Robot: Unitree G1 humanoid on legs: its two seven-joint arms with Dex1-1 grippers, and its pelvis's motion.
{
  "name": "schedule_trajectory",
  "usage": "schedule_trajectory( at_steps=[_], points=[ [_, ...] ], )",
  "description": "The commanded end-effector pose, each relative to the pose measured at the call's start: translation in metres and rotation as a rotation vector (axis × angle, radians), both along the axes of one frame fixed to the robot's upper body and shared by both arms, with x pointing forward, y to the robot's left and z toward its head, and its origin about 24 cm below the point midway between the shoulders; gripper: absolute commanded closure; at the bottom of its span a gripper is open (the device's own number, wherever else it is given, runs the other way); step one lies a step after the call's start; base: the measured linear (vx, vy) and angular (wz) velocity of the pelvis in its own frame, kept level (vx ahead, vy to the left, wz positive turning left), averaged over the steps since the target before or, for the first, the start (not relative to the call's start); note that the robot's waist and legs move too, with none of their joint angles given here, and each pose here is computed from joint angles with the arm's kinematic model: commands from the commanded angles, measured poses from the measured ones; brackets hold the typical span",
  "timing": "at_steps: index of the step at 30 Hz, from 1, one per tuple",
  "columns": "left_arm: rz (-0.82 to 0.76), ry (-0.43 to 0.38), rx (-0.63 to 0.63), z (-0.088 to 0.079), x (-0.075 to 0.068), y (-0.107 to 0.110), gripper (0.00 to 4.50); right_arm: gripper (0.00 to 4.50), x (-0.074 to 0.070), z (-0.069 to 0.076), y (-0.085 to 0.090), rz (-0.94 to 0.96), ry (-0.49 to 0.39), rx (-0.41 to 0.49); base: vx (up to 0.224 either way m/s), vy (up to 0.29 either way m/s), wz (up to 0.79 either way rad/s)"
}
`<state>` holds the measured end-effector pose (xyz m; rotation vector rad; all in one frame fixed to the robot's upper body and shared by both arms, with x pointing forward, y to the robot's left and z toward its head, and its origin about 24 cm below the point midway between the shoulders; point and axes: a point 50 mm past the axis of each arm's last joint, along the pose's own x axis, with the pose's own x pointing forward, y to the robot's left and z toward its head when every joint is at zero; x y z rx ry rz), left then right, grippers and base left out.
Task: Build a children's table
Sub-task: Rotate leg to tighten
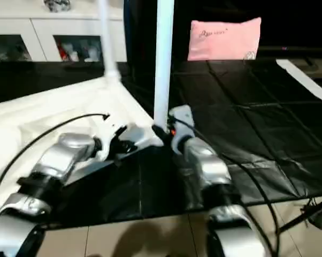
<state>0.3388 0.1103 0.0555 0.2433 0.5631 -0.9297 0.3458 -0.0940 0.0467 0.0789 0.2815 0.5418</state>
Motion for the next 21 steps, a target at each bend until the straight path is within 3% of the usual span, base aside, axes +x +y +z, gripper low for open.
schedule_trajectory(
  at_steps=[1, 3, 7, 11, 18, 21],
  points=[
    [-0.109, -0.071, -0.036, 0.017, 0.001, -0.028, 4.50, 1.94, -0.017, -0.013, 0.039, 0.166, 0.080, 0.076, 0.000, 0.000, 0.00],
    [-0.109, -0.067, -0.035, 0.016, 0.001, -0.026, 4.50, 1.81, -0.017, -0.012, 0.034, 0.164, 0.066, 0.072, 0.000, 0.000, 0.00],
    [-0.154, -0.082, 0.000, 0.013, 0.000, -0.012, 4.50, 1.43, -0.014, -0.007, 0.005, 0.135, -0.010, 0.095, 0.000, 0.000, 0.00],
    [-0.237, -0.048, 0.008, 0.009, -0.008, 0.008, 4.50, 1.19, -0.023, -0.002, -0.030, 0.302, -0.079, 0.032, 0.000, 0.000, 0.00],
    [-0.392, -0.032, 0.027, 0.009, -0.016, 0.027, 4.50, 0.47, -0.031, 0.009, -0.054, 0.485, -0.117, -0.018, 0.000, 0.000, 0.00],
    [-0.463, -0.026, 0.024, 0.010, -0.020, 0.032, 4.50, 0.37, -0.034, 0.015, -0.057, 0.558, -0.145, -0.020, 0.000, 0.000, 0.00]
  ],
)
